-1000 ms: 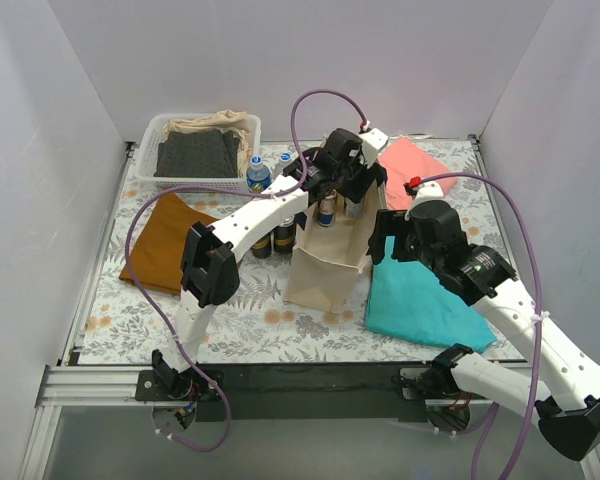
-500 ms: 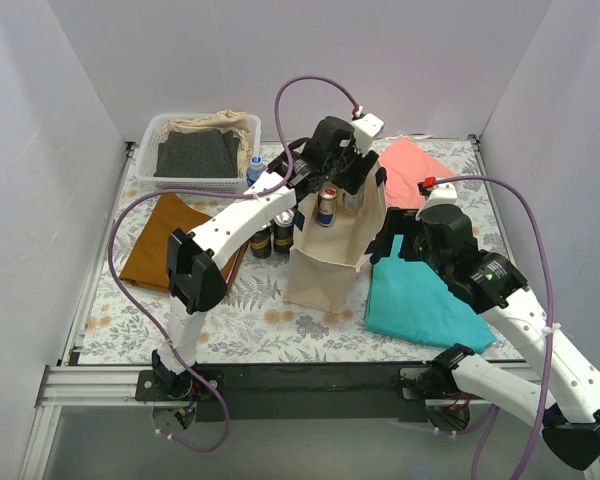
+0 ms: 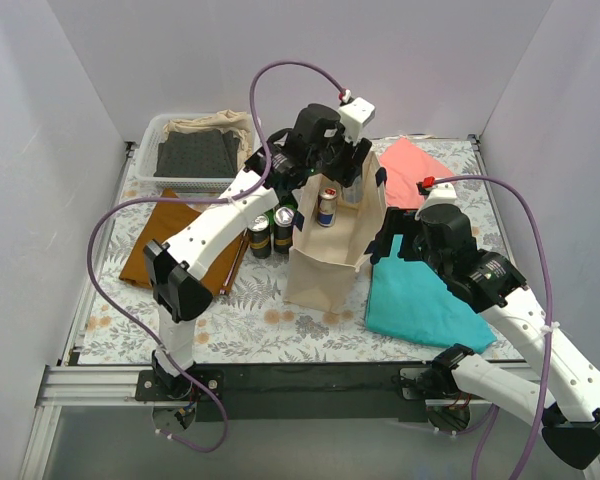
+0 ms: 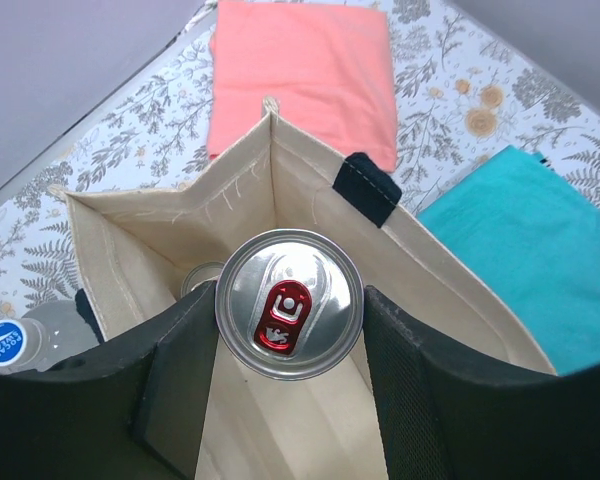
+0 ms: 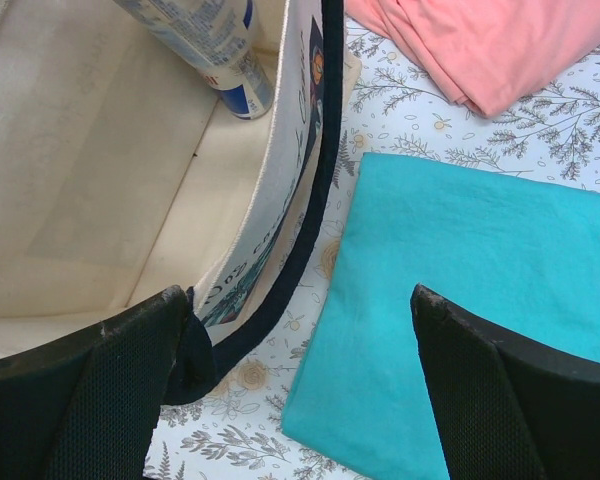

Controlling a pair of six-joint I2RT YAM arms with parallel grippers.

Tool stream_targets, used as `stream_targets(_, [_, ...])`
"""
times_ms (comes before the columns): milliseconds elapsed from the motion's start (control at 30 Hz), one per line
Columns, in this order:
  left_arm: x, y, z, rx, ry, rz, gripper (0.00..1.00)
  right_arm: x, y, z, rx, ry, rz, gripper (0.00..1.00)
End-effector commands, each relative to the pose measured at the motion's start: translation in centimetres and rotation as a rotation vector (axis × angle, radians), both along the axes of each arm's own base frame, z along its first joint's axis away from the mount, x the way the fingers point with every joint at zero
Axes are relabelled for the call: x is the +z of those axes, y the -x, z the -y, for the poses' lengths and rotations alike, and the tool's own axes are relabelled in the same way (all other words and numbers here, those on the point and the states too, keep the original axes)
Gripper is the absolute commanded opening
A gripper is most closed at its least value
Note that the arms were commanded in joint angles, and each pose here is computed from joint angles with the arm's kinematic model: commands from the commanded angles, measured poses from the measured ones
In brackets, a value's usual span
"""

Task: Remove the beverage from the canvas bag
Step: Take out the drink from the canvas bag, then place the drink at the center of the board.

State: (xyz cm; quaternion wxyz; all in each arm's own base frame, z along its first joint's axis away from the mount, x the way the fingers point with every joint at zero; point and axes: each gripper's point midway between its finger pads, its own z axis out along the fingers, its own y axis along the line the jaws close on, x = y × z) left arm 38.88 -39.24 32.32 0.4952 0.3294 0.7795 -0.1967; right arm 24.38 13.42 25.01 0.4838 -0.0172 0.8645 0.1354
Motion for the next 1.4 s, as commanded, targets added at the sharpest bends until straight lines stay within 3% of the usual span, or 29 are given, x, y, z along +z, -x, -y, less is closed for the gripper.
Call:
stream_targets(0, [10.0, 2.4, -1.5, -0.011, 0.181, 0.133, 0.0, 0.4, -0.4, 0.2, -0.025, -0.013, 0.025, 0.98])
stream_targets(467, [15.1, 6.1, -4.7, -0.016, 0.29, 0.183, 0.0, 0.4, -0.2, 0.3, -0.026, -0.017, 0.026, 0.98])
stream_targets(1000, [16.5, 8.3, -11.2, 0.158, 0.337, 0.246, 0.0, 0.2, -0.3, -0.1, -0.017, -0.028, 0.011, 0.98])
stream_targets(1367, [16.4, 8.1, -16.5, 0.392, 0.347, 0.295, 0.0, -0.1, -0.3, -0.3, -0.013, -0.028, 0.002, 0.98])
